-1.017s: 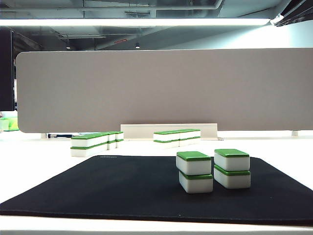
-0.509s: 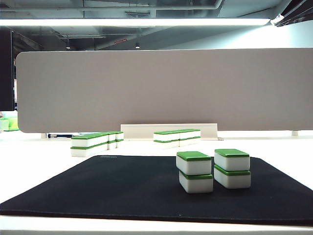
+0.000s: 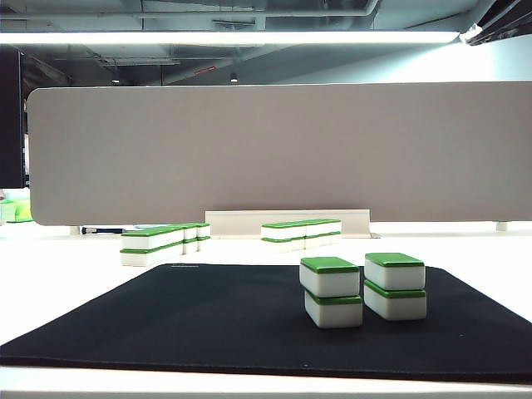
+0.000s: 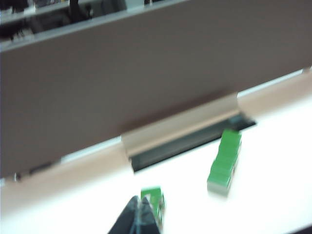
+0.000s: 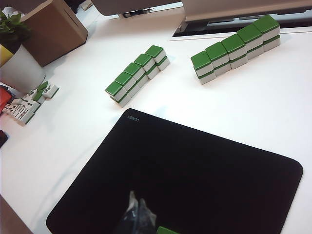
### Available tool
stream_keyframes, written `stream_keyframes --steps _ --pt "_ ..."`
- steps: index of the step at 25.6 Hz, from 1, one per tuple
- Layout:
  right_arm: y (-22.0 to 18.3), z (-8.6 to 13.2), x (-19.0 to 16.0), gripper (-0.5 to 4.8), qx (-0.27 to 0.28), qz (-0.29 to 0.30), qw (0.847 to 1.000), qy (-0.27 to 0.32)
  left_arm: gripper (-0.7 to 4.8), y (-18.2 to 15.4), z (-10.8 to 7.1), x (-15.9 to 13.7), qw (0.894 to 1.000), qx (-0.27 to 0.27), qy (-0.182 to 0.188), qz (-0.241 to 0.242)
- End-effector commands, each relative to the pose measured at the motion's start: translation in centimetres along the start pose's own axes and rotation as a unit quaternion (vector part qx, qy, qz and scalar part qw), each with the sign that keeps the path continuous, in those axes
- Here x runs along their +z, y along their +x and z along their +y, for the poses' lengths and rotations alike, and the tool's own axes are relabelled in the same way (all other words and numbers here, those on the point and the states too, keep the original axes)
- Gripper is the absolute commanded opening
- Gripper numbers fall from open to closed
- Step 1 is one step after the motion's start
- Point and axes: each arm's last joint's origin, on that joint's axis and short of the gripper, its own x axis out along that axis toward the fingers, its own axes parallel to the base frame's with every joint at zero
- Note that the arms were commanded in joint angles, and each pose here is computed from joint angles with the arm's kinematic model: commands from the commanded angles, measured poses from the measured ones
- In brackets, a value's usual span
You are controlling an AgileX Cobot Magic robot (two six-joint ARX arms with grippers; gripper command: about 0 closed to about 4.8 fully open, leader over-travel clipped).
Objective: Take a mahjong tile from the mahjong wall and then place it on the table close to you.
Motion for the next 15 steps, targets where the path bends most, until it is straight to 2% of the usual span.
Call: stream_keyframes --steps 1,6,12,15 --pt "-0.1 0.2 0.3 -0.01 0.003 -0.009 1.000 -0.010 -0.06 -0.9 0.4 -1.8 1.000 0.011 -0.014 0.011" --pt "-0.1 0.2 0.3 -0.01 0.003 -0.008 1.000 -0.010 -0.06 -2.0 0.8 -5.2 0.999 0.028 -0.022 0.042" --pt "-0.1 0.2 0.3 -0.01 0.003 -0.009 1.000 -0.010 -0.06 -3.6 0.6 -8.7 0.998 0.039 -0.028 0.050" --pt "-0.1 0.2 0.3 -0.01 0.003 -0.008 1.000 -0.010 -0.06 -4.8 0.4 -11.4 0.997 0.047 -0.032 0.051"
